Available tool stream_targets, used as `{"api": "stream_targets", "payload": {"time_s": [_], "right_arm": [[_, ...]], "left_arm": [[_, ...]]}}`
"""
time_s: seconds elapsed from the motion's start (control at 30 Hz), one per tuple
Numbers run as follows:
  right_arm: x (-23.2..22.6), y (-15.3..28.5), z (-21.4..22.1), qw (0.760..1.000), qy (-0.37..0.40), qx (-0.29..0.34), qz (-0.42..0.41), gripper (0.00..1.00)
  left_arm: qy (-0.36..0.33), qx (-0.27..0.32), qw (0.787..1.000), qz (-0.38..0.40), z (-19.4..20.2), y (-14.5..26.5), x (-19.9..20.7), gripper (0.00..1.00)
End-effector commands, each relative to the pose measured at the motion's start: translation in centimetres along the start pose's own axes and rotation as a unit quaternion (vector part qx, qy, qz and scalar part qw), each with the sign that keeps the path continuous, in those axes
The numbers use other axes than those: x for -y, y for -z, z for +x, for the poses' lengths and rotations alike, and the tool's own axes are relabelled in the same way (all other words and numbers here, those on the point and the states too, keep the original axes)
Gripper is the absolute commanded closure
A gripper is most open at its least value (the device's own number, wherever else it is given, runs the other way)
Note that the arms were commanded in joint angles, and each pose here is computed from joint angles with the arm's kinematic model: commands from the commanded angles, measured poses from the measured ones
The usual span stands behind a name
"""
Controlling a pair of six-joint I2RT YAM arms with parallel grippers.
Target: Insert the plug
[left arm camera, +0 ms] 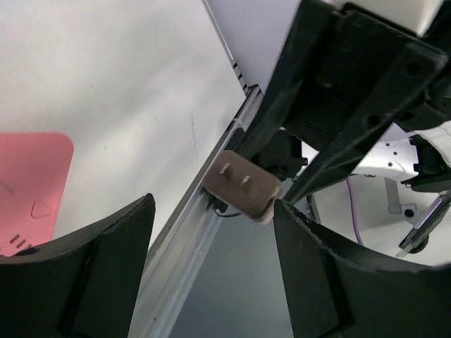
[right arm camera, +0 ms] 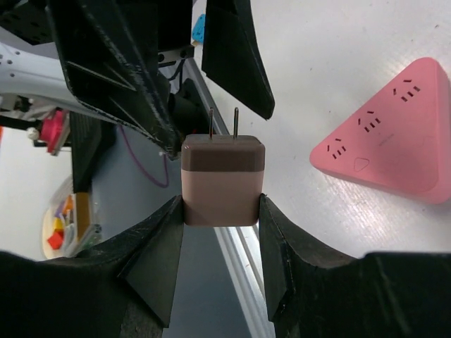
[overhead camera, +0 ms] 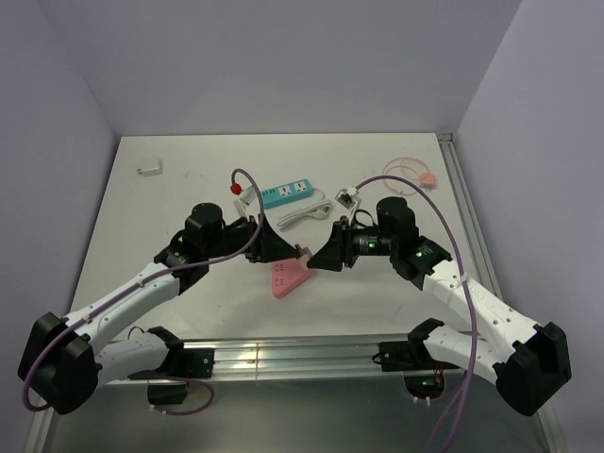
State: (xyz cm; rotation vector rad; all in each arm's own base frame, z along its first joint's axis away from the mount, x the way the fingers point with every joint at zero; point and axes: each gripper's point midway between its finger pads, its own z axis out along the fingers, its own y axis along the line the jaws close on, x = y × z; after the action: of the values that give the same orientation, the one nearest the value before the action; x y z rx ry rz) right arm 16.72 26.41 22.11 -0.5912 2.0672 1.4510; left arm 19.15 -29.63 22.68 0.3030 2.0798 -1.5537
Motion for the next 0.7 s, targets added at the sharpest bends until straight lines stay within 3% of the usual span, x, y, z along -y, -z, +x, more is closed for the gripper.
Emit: {"api": "stream_targets", "payload": {"time_s": [0.0,0.13,0.3,0.67], "right_arm": [[-1.2,0.2,-1.6,0.998,0.061,0.029,0.009,1.0],[-0.6,0.1,-1.7,0.994,0.092,0.034,0.055,1.0],[-1.8,-0.4,-1.8,0.99,0.126,0.037,0.055,1.0],[-2.0,-1.5,-1.7,0.986,0.144,0.039,0.08,1.0]], "left_arm": [[0.014,0.014,1.0,0.004,-0.4,0.0,0.4,0.27],[0.05,-0.01,0.998,-0.024,0.3,-0.7,-1.1,0.3],[0.084,-0.025,0.996,-0.007,0.9,-1.2,-1.1,0.3],[0.088,-0.014,0.996,-0.01,0.6,-0.6,-0.4,0.26]]}}
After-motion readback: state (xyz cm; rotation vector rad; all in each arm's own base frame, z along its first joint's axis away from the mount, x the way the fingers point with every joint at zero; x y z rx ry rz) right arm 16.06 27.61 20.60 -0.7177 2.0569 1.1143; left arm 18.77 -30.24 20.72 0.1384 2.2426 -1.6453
